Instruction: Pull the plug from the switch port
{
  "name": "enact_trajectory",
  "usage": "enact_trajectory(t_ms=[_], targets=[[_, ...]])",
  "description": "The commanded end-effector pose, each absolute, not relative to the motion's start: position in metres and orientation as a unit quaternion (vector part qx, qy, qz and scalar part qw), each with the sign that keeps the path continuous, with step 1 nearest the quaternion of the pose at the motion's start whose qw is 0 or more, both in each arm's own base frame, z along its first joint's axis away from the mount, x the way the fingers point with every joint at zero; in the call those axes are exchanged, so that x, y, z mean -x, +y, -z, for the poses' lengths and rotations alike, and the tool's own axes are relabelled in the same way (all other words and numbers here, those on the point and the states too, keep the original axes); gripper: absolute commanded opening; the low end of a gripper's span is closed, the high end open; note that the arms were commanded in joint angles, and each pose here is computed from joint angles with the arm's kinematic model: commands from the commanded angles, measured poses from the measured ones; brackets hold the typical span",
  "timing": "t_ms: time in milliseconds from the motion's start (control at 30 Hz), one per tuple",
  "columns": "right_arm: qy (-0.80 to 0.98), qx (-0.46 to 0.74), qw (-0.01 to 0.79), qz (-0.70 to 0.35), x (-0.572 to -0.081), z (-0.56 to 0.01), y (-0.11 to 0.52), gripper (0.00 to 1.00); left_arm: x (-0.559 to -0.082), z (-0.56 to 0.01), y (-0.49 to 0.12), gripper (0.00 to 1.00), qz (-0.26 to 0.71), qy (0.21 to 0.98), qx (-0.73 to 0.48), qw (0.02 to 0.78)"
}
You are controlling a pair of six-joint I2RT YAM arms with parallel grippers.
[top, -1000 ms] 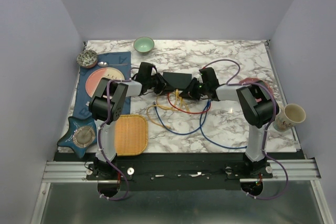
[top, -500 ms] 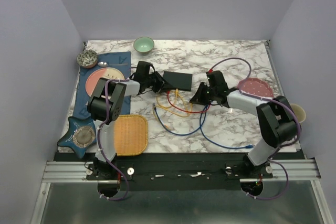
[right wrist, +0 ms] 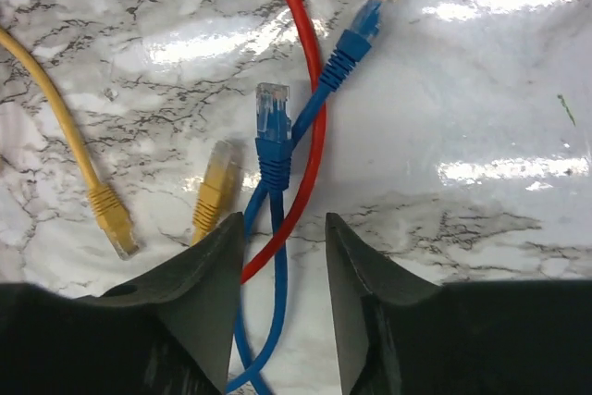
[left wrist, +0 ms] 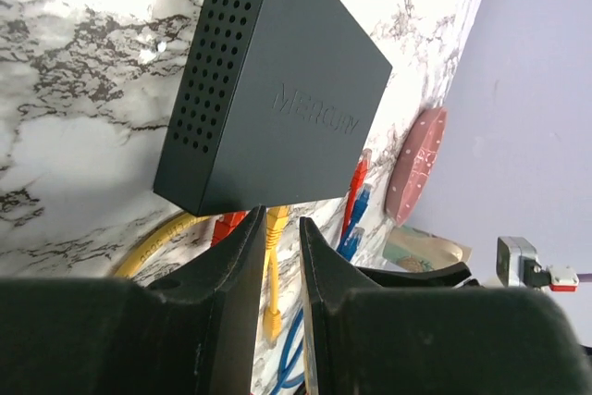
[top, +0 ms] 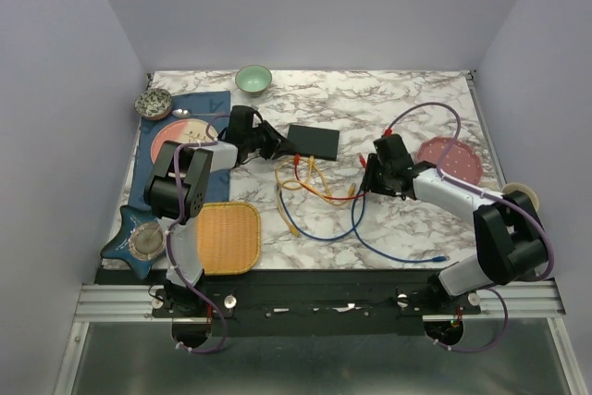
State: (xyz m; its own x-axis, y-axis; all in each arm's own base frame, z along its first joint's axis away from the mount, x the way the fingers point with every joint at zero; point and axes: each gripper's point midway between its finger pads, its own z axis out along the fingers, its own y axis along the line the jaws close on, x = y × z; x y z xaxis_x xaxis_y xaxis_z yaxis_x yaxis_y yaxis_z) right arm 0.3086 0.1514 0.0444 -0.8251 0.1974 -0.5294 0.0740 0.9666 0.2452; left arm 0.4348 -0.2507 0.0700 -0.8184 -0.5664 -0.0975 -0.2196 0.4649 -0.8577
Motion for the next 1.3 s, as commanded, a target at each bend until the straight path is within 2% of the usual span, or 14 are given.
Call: enact_trajectory(t_ms=[0,67,233,300,400,533,733,967,1267], targets=[[0.930,-0.077,0.343,-0.109,-0.323,-0.079,0.149,0.53,-0.434,-0.091,-0.251,0.29,0.470,0.828,0.221,0.213],[0.921,-0.072,0.360,-0.129,-0.334,-0.097,0.159,0.56,-0.433,-0.093,-0.250,0.29,0.468,0.829,0.218,0.215],[0.905,-0.058,0.369,-0.204,-0.358,-0.124,0.196,0.57,-0.430,-0.086,-0.249,0.29,0.464,0.832,0.221,0.211],[0.895,-0.039,0.352,-0.272,-0.363,-0.134,0.226,0.56,-0.430,-0.083,-0.249,0.29,0.462,0.833,0.221,0.208],[0.893,-0.038,0.299,-0.334,-0.369,-0.120,0.258,0.56,-0.433,-0.083,-0.247,0.29,0.457,0.836,0.220,0.209],[0.893,-0.054,0.238,-0.377,-0.368,-0.090,0.281,0.54,-0.446,-0.084,-0.238,0.29,0.435,0.844,0.223,0.221],[0.900,-0.070,0.219,-0.370,-0.372,-0.065,0.283,0.46,-0.463,-0.073,-0.211,0.29,0.368,0.865,0.245,0.239],[0.915,-0.089,0.198,-0.339,-0.385,-0.042,0.282,0.44,-0.456,-0.033,-0.200,0.29,0.312,0.890,0.268,0.194],[0.927,-0.124,0.191,-0.298,-0.404,-0.022,0.266,0.40,-0.438,-0.007,-0.213,0.29,0.319,0.902,0.253,0.143]])
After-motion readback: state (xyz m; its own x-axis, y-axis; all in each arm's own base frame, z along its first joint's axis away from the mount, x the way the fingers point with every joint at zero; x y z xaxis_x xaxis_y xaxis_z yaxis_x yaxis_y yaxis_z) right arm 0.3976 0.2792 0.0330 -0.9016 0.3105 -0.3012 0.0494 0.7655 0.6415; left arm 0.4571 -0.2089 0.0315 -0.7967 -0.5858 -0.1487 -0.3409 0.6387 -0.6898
